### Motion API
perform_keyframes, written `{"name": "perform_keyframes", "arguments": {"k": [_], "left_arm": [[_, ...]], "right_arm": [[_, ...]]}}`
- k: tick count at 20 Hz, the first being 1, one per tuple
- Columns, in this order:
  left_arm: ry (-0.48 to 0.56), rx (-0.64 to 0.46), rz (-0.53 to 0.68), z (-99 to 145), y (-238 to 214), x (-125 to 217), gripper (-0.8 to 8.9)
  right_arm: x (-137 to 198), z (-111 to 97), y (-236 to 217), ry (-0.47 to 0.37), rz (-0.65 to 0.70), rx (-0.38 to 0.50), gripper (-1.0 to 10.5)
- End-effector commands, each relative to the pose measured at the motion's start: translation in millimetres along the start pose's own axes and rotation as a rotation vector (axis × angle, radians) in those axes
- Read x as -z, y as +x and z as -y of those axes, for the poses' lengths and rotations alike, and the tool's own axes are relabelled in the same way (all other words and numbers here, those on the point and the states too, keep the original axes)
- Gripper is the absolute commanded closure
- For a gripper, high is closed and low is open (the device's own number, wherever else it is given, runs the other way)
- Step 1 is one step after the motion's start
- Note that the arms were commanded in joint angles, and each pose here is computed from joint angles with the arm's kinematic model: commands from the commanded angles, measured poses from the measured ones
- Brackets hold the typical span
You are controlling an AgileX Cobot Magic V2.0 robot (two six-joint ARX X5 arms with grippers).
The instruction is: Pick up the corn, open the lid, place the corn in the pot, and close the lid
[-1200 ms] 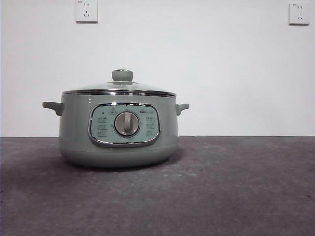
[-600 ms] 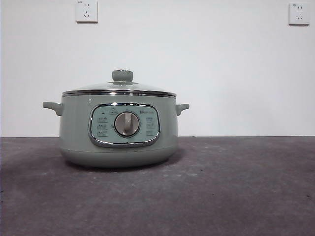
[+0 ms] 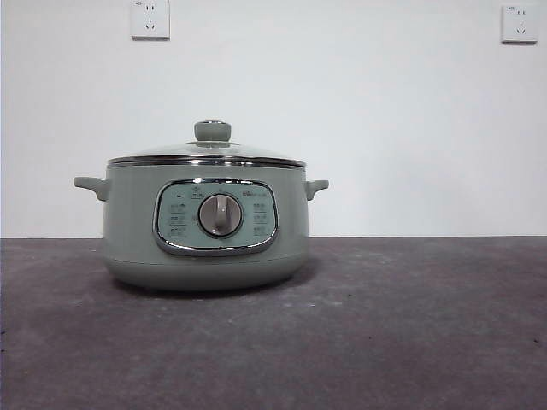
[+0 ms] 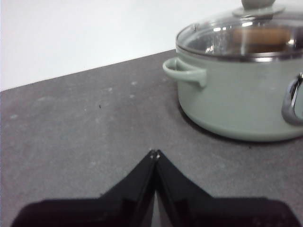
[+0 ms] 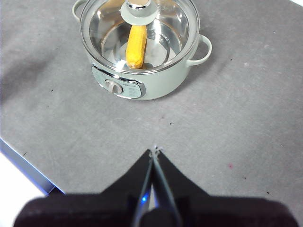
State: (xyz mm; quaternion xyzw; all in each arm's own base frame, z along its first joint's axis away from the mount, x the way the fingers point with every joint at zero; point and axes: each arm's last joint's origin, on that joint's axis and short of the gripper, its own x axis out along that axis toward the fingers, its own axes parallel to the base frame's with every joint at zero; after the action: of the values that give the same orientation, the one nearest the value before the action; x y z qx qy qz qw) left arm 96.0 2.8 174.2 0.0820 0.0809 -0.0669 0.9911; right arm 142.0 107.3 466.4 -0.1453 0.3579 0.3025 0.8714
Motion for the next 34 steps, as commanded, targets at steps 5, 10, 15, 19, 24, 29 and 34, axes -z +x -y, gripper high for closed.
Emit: {"name": "perform_keyframes", "arguments": {"k": [5, 10, 15, 19, 24, 29, 34], "left_arm": [[-0.066, -0.004, 0.009, 3.4, 2.6, 21.3, 8.17], [-0.078, 0.004, -0.002, 3.6, 2.9, 22.2, 8.17], [-0.083, 0.008, -0.023, 3.7, 4.2, 23.7, 8.17], [-0.086, 0.01, -0.039, 3.7, 5.1, 24.9, 8.17], [-0.091, 0.014, -0.06, 3.7, 6.3, 26.4, 8.17], [-0.091, 0.014, -0.063, 3.7, 6.5, 26.6, 8.17], [-0.092, 0.014, -0.064, 3.7, 6.5, 26.7, 8.17]], "right_arm": [[2.6, -0.2, 2.5, -0.001, -0.035, -0.001, 9.5], [2.5, -0.2, 2.6, -0.002, -0.035, -0.001, 9.5], [2.5, -0.2, 2.6, -0.001, -0.035, -0.001, 9.5], [2.5, -0.2, 2.6, -0.002, -0.035, -0.001, 9.5], [9.7, 11.8, -17.4, 0.006, 0.03, 0.131, 9.5], [32.2, 27.6, -70.2, 0.124, 0.454, 0.159, 9.5], [117.4, 29.0, -52.3, 0.167, 0.582, 0.512, 9.5]]}}
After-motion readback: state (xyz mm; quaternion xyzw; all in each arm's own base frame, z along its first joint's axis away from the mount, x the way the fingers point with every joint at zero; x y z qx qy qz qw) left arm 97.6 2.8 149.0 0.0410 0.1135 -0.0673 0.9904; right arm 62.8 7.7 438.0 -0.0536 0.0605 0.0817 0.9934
